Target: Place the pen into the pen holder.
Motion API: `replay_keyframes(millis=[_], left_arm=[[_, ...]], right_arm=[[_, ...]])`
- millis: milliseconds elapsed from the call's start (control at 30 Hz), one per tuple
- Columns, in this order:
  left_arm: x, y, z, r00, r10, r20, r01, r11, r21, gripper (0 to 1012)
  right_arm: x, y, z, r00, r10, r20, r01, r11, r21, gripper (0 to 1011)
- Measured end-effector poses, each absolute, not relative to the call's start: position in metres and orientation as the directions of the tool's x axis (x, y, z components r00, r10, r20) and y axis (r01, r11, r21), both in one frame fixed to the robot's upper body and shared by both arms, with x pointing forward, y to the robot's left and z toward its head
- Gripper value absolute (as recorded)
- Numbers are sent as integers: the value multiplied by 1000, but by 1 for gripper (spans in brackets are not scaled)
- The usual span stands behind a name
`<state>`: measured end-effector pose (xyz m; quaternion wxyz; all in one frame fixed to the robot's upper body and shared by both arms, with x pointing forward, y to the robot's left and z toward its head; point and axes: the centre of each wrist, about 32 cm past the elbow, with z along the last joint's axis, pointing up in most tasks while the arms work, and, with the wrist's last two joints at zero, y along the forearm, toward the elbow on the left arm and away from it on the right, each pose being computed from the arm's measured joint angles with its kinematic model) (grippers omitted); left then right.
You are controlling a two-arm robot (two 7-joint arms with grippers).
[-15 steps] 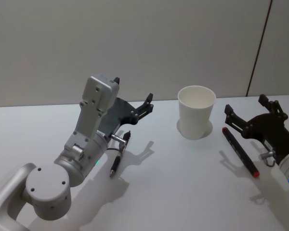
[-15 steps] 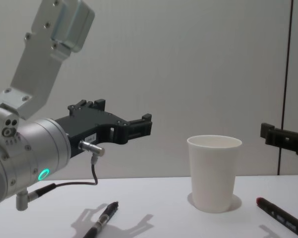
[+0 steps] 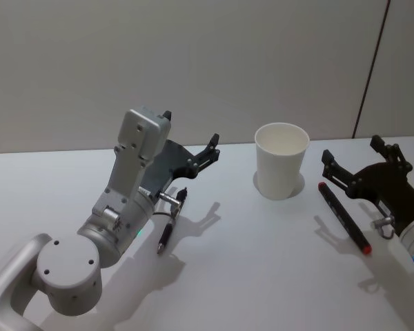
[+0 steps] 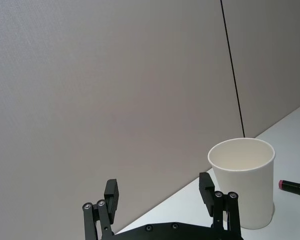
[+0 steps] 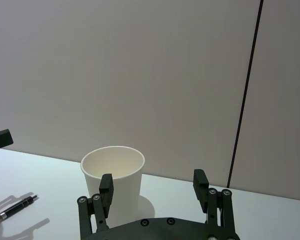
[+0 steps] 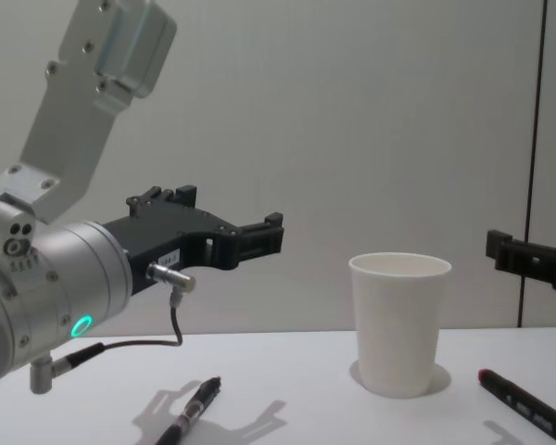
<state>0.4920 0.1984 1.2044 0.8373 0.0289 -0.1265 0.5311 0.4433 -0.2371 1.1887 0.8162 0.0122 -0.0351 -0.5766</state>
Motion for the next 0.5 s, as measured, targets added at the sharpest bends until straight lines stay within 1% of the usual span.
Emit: replay_keyframes(millis=[500], left_arm=[[492, 198, 1204, 404, 882, 242, -897, 434, -86, 1001]], right_arm=[[443, -237, 1189, 333, -942, 43, 940, 335, 60, 1001]])
